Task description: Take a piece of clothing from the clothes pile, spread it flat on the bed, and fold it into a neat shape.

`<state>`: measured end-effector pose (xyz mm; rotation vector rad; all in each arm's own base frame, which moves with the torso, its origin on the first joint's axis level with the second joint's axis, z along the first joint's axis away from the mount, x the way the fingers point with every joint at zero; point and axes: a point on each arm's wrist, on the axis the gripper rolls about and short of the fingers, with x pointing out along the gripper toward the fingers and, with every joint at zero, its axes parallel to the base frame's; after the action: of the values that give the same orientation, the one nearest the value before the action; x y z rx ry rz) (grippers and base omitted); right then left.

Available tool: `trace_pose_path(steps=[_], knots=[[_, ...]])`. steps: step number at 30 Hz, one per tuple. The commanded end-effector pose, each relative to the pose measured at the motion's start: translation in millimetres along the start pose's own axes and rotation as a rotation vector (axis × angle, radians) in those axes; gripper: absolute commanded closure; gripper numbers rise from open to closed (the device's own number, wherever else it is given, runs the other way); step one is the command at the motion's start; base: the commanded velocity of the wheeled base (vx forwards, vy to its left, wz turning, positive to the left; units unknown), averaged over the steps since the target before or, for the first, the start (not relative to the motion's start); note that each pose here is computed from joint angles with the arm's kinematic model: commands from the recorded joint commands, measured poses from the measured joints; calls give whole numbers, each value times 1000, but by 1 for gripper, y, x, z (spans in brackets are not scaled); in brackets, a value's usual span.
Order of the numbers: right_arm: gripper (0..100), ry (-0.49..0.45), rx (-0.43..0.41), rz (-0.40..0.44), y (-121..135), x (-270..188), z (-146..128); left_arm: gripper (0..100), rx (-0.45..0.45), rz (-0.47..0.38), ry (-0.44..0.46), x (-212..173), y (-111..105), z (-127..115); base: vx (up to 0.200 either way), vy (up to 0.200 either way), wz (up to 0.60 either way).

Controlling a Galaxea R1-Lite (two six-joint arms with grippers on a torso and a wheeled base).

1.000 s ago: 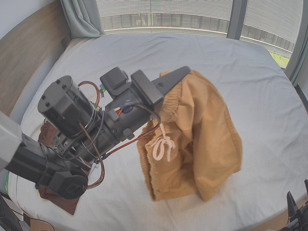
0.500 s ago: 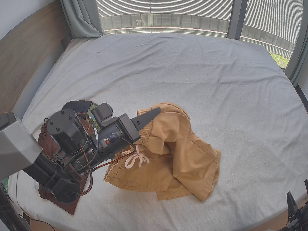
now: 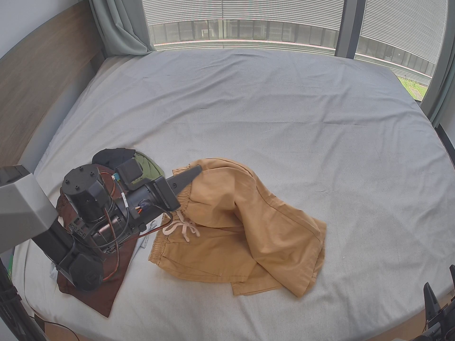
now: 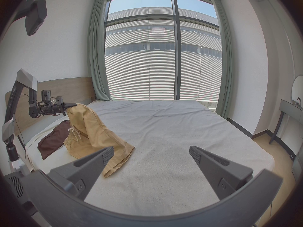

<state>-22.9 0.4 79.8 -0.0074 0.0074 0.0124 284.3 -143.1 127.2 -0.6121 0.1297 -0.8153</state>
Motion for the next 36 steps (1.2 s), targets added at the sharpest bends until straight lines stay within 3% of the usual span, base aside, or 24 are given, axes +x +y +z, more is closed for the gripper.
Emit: trace_pose_path(steps=[1, 18, 36], knots=[[0, -1, 0, 0, 0, 0, -4, 100, 12, 62, 13, -9, 16, -2, 0, 0, 0], [0, -3, -2, 1, 0, 0, -5, 100, 110, 226, 39, -31, 57, -5, 0, 0, 0], [0, -8, -6, 6, 0, 0, -4, 100, 99, 247, 31, -34, 65, -3, 0, 0, 0]])
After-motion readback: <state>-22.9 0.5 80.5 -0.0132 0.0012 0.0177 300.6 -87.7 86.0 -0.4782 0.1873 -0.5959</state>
